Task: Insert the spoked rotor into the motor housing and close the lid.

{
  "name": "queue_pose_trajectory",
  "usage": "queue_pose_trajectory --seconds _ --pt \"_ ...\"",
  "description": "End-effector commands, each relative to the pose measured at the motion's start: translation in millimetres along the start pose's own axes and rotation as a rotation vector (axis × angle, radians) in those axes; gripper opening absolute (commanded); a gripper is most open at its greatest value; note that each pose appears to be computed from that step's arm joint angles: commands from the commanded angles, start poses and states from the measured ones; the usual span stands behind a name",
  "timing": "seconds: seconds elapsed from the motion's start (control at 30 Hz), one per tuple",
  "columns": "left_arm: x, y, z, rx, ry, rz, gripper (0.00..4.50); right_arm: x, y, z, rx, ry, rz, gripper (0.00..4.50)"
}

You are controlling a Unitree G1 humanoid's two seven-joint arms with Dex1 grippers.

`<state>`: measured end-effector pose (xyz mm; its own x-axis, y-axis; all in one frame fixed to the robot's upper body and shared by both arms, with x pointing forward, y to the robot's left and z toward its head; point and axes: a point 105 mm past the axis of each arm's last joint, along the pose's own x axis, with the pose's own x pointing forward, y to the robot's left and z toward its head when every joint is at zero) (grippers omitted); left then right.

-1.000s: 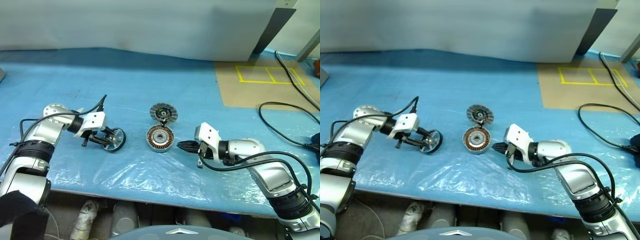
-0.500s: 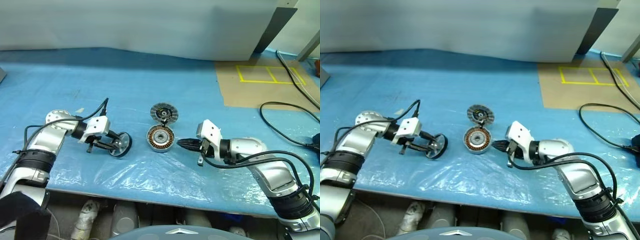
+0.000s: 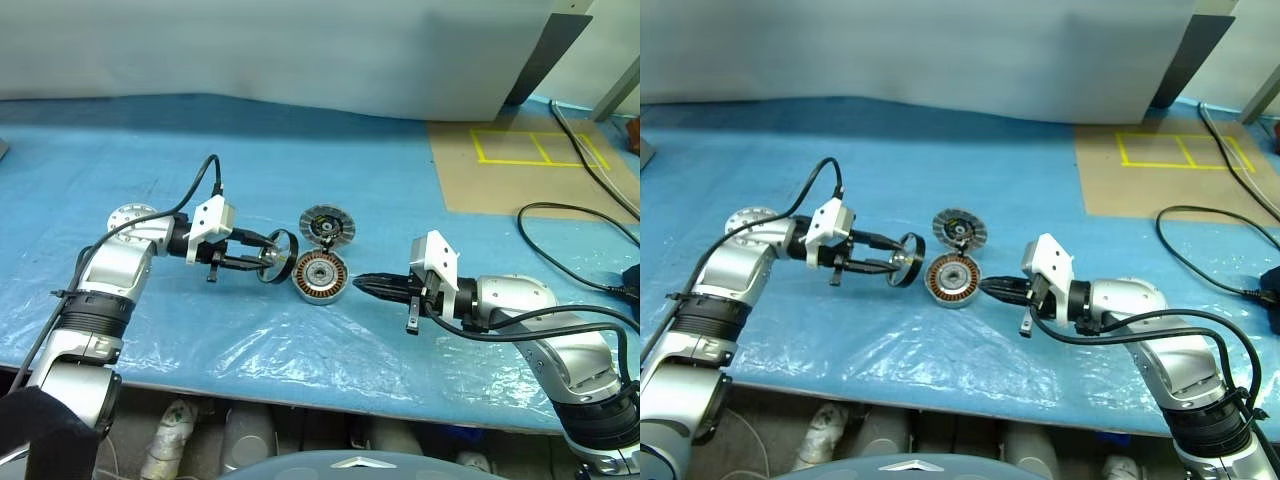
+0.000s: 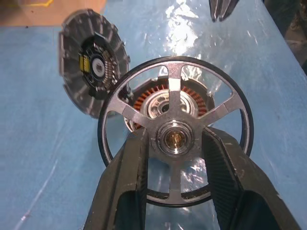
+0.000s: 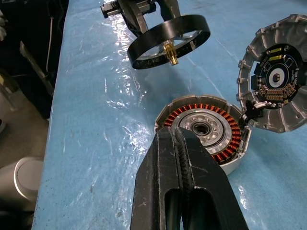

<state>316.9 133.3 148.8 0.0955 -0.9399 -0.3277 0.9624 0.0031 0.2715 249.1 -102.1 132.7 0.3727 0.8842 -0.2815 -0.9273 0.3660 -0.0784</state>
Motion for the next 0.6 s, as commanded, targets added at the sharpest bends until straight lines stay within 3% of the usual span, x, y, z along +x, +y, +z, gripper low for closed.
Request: queue_pose_trajectory --seconds 0.03,0.3,0.6 --pt "14.7 1.5 13.6 0.042 -0.037 -0.036 1.33 -1.8 -0.3 18.0 -0.022 -0.071 -0.020 0.00" --pt "48.3 -3.8 2.1 0.042 -0.008 -0.119 1.33 0.7 4.9 12.4 -0.008 -0.065 -0.032 0.00" --pt "63.2 3.7 1.6 0.061 0.008 -0.130 1.33 -1.7 2.1 3.0 -0.009 -0.029 -0.076 0.00"
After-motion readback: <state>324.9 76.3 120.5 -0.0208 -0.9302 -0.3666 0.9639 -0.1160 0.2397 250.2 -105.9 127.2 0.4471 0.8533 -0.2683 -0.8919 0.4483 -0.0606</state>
